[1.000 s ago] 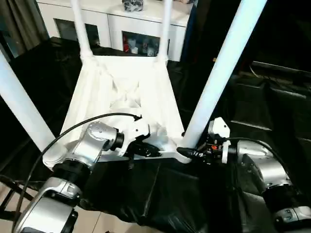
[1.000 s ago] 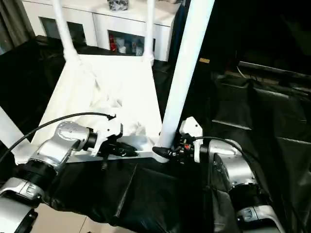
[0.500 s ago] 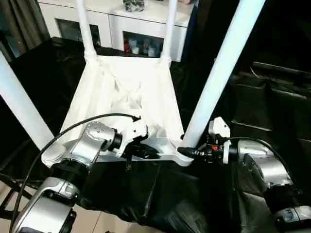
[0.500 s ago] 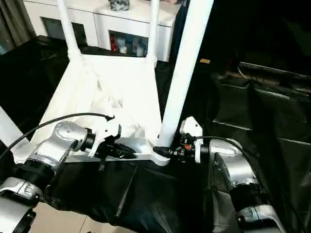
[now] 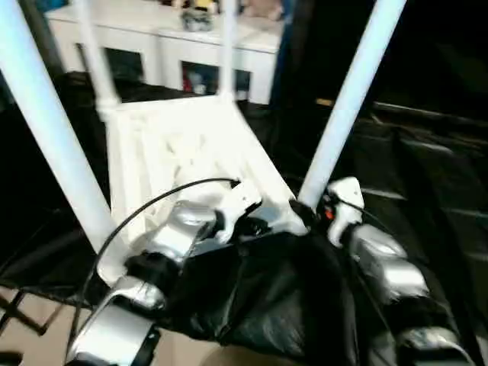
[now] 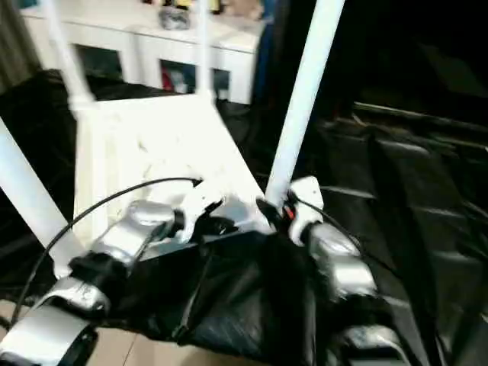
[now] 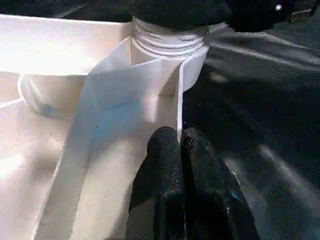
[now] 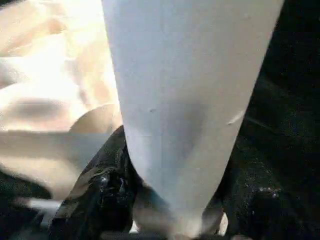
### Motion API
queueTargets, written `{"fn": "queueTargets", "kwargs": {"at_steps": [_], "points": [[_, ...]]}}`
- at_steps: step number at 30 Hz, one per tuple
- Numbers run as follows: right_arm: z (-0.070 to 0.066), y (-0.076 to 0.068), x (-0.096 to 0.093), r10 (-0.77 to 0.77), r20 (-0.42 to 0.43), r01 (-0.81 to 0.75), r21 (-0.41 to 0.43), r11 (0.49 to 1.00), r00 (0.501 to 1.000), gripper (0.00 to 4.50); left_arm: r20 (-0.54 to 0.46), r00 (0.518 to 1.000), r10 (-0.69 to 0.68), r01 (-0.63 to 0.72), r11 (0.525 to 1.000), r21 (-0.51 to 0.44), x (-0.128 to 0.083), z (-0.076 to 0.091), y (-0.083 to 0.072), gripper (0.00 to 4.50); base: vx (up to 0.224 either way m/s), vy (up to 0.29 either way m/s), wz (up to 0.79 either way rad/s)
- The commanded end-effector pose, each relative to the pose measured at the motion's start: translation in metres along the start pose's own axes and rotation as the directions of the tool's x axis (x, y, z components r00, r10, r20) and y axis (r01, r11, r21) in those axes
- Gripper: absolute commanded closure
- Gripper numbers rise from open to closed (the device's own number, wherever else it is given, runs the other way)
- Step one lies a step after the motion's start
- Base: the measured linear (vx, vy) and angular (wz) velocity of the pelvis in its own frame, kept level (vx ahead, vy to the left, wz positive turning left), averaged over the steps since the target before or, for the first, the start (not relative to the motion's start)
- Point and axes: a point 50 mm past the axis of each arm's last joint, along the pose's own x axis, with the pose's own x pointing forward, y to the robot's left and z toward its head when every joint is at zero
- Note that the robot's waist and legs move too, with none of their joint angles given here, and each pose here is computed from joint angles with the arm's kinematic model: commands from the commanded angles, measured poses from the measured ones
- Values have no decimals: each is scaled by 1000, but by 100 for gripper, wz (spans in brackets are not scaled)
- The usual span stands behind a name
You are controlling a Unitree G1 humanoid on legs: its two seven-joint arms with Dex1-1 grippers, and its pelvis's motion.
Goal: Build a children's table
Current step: Rotate leg to tighten
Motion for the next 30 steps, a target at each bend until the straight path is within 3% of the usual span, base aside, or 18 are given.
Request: {"fn": "queueTargets", "kwargs": {"at_steps": [1,2,3,4,6,10,14,21,26,29,30], "points": [[-20,53,17,166,-88,-163,40,986,982,253,0,994,-107,107,994,37,30,13,-31,450,0,0,0],[-16,55,19,167,-73,-166,28,986,983,253,-4,995,-103,103,994,42,29,13,-30,450,0,0,0],[-14,55,19,172,-59,-171,26,985,983,198,-5,995,-100,100,994,43,28,13,-29,450,0,0,0],[-11,56,19,180,-38,-179,25,984,983,185,-6,995,-95,96,994,43,26,13,-27,450,0,0,0],[-7,49,14,215,9,-215,58,975,977,179,-15,995,-94,95,994,59,18,8,-21,450,0,0,0],[-6,40,4,284,25,-285,39,958,959,135,-25,994,-108,110,991,75,8,2,-15,450,-3,-22,6],[-3,25,-10,384,18,-383,-46,923,923,129,-56,986,-155,160,982,104,-10,-8,-5,450,127,-68,-7],[4,9,-37,592,-90,-599,-141,788,800,129,-87,940,-329,340,926,163,-42,-20,-3,450,83,-12,-5],[8,3,-44,659,-145,-674,-163,720,738,129,-108,921,-374,388,902,191,-54,-23,0,450,72,9,3],[9,3,-46,683,-171,-704,-162,691,710,155,-121,914,-386,404,894,196,-59,-25,1,450,17,6,1],[8,3,-48,713,-211,-743,-154,651,668,155,-136,908,-395,416,887,200,-64,-26,4,450,0,0,0]]}}
